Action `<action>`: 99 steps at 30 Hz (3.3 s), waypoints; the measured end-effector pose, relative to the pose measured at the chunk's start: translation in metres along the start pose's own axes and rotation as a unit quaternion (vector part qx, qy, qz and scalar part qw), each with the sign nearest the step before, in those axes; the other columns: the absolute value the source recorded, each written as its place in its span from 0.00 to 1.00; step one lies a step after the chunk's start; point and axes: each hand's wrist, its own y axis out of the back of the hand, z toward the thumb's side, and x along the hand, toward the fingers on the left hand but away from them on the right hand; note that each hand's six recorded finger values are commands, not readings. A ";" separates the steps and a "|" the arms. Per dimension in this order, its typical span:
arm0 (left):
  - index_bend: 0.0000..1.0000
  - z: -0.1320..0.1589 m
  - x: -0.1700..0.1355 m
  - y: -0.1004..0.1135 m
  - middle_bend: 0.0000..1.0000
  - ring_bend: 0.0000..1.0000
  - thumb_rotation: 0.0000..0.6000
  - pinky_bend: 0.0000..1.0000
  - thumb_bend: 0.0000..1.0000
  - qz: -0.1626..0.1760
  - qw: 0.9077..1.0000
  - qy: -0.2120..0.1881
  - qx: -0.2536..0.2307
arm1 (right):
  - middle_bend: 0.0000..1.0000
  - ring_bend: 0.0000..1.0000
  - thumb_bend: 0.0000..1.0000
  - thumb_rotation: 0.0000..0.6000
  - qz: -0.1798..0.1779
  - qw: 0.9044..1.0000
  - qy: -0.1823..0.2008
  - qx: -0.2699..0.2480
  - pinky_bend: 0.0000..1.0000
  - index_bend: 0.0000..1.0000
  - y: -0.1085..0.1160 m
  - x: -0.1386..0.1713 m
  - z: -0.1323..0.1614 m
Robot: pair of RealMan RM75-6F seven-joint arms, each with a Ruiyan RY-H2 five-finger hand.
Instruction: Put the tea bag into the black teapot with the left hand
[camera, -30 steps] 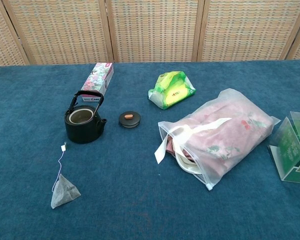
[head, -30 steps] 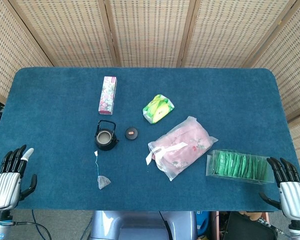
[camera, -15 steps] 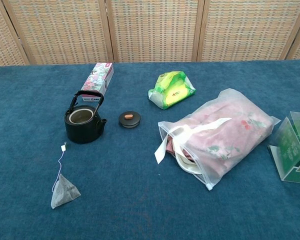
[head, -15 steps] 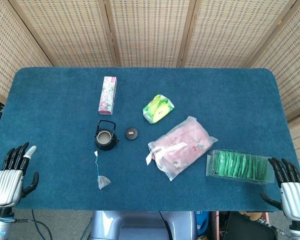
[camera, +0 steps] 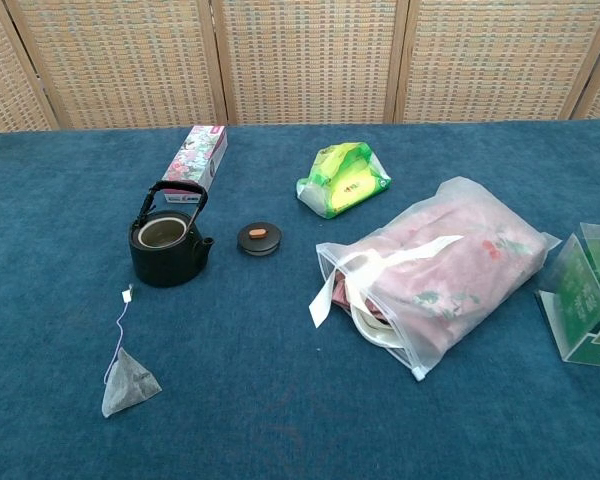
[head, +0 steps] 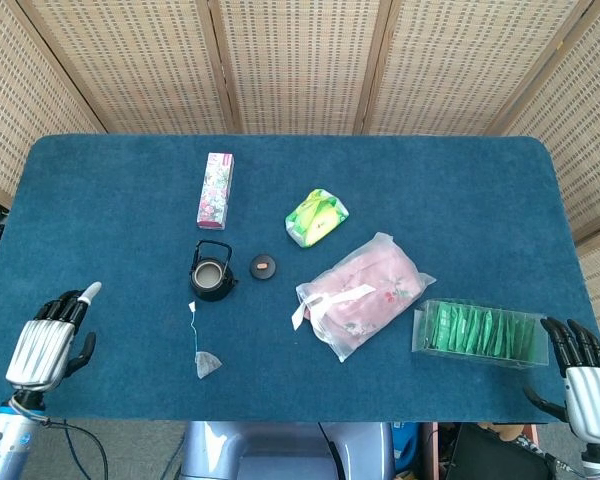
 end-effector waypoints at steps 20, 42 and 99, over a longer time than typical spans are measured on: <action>0.08 0.029 0.049 -0.052 0.73 0.69 1.00 0.64 0.83 -0.142 0.986 -0.062 0.061 | 0.19 0.08 0.01 1.00 0.000 1.000 -0.003 -0.001 0.16 0.12 0.001 0.000 -0.003; 0.08 0.079 0.082 -0.091 0.79 0.73 1.00 0.65 0.96 -0.243 0.962 -0.102 0.070 | 0.19 0.08 0.01 1.00 -0.001 1.000 -0.017 -0.001 0.16 0.12 0.002 0.006 -0.011; 0.07 0.036 0.038 -0.073 0.37 0.37 1.00 0.49 0.55 -0.236 0.970 -0.037 0.046 | 0.19 0.08 0.01 1.00 0.002 1.000 -0.021 -0.004 0.16 0.12 0.000 0.004 -0.013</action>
